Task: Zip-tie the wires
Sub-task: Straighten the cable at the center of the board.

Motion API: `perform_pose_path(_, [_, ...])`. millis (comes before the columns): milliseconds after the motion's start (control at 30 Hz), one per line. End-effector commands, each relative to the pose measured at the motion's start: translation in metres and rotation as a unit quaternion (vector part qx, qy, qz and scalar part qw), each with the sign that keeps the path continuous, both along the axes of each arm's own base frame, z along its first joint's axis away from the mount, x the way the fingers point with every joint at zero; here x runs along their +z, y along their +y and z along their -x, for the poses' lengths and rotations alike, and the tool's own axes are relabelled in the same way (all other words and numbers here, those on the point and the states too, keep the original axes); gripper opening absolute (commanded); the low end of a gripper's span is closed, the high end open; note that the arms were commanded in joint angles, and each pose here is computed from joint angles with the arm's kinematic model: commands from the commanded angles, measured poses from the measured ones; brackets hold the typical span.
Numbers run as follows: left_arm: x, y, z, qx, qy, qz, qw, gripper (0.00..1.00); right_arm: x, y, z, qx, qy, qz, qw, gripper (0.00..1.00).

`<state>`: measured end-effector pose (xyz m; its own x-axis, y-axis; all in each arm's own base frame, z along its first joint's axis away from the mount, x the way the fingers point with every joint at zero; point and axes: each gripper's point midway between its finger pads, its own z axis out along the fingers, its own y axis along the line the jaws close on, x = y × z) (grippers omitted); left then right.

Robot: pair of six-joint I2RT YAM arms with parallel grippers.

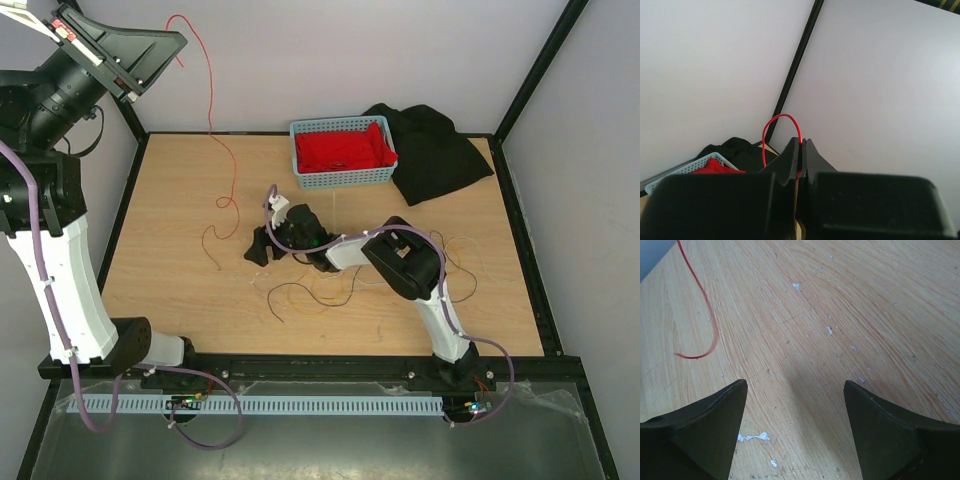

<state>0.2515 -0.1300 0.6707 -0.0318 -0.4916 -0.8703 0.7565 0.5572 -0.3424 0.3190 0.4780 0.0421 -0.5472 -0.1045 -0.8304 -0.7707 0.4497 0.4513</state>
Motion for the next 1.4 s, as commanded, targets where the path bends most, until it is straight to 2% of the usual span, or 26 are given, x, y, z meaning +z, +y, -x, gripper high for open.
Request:
perform_pose_path(0, [0.02,-0.002,0.027,-0.005,-0.046,-0.002,0.999,0.0,0.04,0.023,-0.003,0.013,-0.032,-0.063,0.997,0.91])
perform_pose_path(100, [0.018,-0.002,0.025,-0.004,-0.043,-0.001,0.999,0.0,0.051,0.029,0.008,0.036,-0.025,-0.091,0.995,0.96])
perform_pose_path(300, [0.018,-0.002,0.024,-0.007,-0.039,0.001,0.999,0.0,0.065,0.037,0.031,0.077,-0.006,-0.147,0.986,0.98])
perform_pose_path(400, [0.021,-0.003,0.028,-0.01,-0.042,0.006,0.999,0.0,0.06,0.046,0.028,0.071,-0.004,-0.149,0.986,0.95])
perform_pose_path(467, [0.024,-0.003,0.032,-0.012,-0.044,0.014,0.999,0.0,0.062,0.055,0.024,0.075,-0.005,-0.164,0.984,0.89])
perform_pose_path(567, [0.03,-0.002,0.037,-0.011,-0.053,0.029,0.998,0.0,0.069,0.066,0.015,0.07,0.002,-0.185,0.98,0.64])
perform_pose_path(733, [0.032,-0.001,0.043,-0.008,-0.057,0.032,0.998,0.0,0.082,0.067,0.011,0.054,-0.003,-0.213,0.976,0.13])
perform_pose_path(800, [0.029,-0.001,0.041,-0.006,-0.055,0.03,0.998,0.0,0.088,0.063,0.01,0.046,-0.009,-0.21,0.977,0.01])
perform_pose_path(933, [0.018,0.001,0.033,0.006,-0.043,0.018,0.999,0.0,0.103,0.037,0.007,0.014,-0.03,-0.189,0.981,0.0])
perform_pose_path(1033, [-0.002,0.006,0.021,0.028,-0.017,0.0,0.999,0.0,0.113,0.003,-0.006,-0.019,-0.013,-0.174,0.985,0.0])
perform_pose_path(1200, [-0.04,0.016,0.002,0.055,0.025,-0.023,0.998,0.0,0.138,-0.071,-0.034,-0.083,-0.003,-0.135,0.987,0.0])
perform_pose_path(1367, [-0.084,0.017,-0.019,0.042,0.085,-0.029,0.995,0.0,0.155,-0.161,-0.061,-0.159,-0.025,-0.048,0.986,0.0])
